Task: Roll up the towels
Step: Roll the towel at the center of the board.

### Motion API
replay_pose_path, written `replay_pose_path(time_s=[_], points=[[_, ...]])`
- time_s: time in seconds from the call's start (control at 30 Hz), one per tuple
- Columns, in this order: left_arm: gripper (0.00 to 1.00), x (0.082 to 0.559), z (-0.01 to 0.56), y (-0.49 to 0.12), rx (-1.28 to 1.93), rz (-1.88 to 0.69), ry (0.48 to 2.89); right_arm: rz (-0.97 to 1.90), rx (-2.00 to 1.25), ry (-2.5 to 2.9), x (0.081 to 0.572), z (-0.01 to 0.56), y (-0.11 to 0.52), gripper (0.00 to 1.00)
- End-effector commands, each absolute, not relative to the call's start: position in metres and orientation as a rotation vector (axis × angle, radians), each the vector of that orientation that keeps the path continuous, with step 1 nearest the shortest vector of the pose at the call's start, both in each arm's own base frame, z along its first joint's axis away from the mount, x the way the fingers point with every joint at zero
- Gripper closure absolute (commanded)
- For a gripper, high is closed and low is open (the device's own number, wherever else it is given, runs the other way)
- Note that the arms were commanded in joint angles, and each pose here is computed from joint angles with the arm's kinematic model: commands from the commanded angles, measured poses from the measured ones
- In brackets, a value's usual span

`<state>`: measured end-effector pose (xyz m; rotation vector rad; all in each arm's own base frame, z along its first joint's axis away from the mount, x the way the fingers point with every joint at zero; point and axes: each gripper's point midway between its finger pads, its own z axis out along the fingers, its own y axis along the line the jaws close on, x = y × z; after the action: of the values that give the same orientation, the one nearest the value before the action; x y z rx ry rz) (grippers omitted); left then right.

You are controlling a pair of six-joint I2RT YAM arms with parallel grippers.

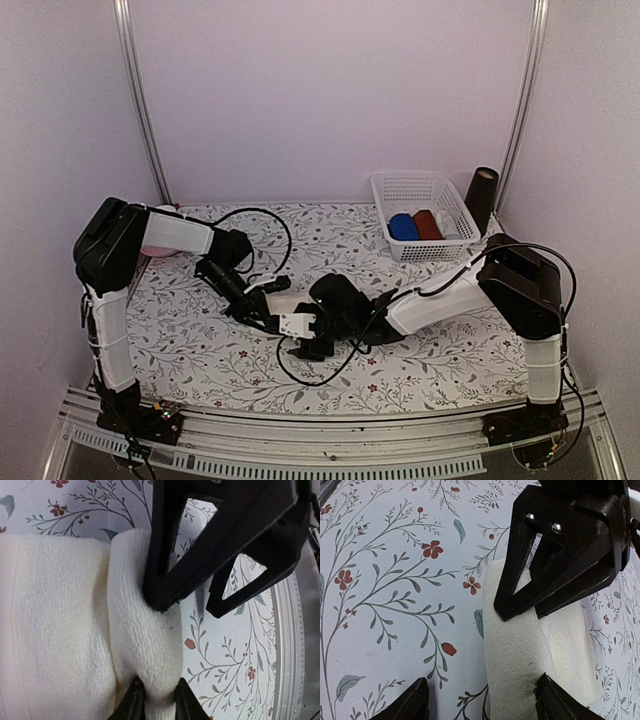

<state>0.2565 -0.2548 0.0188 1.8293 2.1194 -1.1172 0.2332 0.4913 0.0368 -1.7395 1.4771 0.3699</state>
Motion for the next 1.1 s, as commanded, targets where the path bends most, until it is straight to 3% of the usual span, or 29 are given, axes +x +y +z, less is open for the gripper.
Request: replay_pose_path(time_s=[0.0,0.2,0.53,0.83,1.07], points=[[0.78,0.237,-0.031,-0.219,1.952,-0.992,2.351,0.305,-1.746,1.511,0.239,0.025,0.482,0.27],[0.75,0.239,-0.03,-0.217,1.954,-0.972,2.358,0.243,-1.768,1.56,0.246,0.009,0.48,0.33],[0.7,0.244,-0.026,-0.217,1.958,-0.954,2.356,0.142,-1.799,1.662,0.256,-0.019,0.472,0.6],[0.34,0.271,0.01,-0.221,1.902,-0.802,2.255,0.204,-1.853,1.725,0.244,-0.031,0.471,0.77],[0.21,0.307,0.07,-0.222,1.734,-0.48,2.023,0.369,-1.899,1.779,0.221,-0.022,0.474,0.77]])
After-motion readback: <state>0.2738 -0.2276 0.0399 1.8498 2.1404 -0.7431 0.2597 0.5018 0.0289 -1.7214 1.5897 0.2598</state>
